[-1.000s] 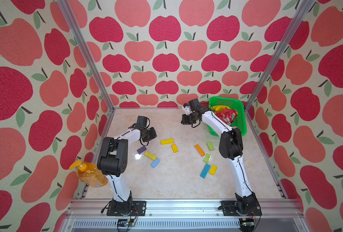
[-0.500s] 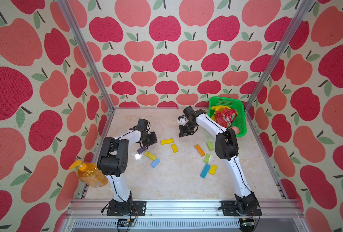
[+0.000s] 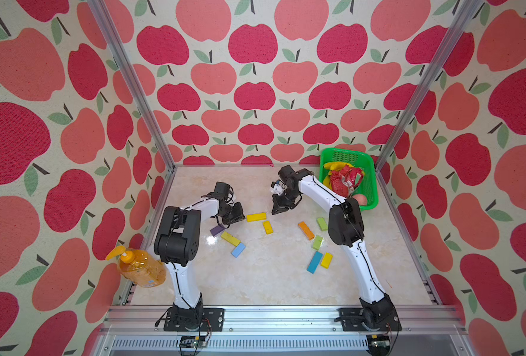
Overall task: Assemble the letter p with building blocks
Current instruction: Adjust the building block at the center of the board.
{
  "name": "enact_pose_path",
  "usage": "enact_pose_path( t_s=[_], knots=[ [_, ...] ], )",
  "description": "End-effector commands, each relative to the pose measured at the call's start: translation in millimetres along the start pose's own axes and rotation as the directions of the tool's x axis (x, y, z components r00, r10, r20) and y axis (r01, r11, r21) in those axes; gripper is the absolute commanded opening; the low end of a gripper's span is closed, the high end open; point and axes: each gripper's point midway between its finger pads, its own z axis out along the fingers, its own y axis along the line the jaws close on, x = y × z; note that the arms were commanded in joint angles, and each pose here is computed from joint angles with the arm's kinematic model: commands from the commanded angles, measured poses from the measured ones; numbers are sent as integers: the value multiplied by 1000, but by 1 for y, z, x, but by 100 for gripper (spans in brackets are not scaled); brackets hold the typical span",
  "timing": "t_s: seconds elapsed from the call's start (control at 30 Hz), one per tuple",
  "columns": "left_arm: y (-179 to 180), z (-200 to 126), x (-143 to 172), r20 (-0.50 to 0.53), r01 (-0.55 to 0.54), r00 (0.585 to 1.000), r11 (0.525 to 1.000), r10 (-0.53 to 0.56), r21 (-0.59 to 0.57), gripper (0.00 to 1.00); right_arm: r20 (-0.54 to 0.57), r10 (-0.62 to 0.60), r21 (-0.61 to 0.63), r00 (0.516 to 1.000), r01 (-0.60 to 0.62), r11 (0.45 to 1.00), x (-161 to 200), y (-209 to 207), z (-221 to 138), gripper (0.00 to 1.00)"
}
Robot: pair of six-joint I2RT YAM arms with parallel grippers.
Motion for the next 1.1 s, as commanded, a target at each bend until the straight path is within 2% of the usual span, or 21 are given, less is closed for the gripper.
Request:
enact_pose_path(
  t_s=[0.0, 0.43, 0.67, 0.77, 0.83, 0.97, 1.07],
  knots=[
    [-4, 6, 0, -36, -18, 999, 1000, 19, 18, 12, -26, 12, 13, 1000, -11, 1000, 5, -1, -1, 2],
    [-17, 16, -7, -60, -29, 998, 998, 32, 60, 12, -31, 24, 17, 999, -23, 1000, 15, -8, -5, 4],
    [-12, 11, -15, -35, -17, 999, 1000, 18, 24, 14, -19, 6, 52, 1000, -5, 999, 27, -12, -5, 6],
    [-3, 3, -20, 21, -10, 1000, 1000, 10, 9, 16, 77, -56, 72, 995, 51, 996, 18, -12, -15, 7],
    [-4, -2, -27, 75, -24, 997, 999, 23, 21, 19, 175, -108, 134, 979, 85, 987, 4, -19, -26, 7],
    [-24, 6, -49, 197, -156, 970, 985, 139, 73, 26, 393, -200, 213, 898, 122, 969, -39, -28, -56, 3],
    [-36, 10, -70, 247, -228, 947, 972, 207, 63, 29, 480, -269, 265, 835, 154, 952, -71, -31, -66, 3]
  ],
)
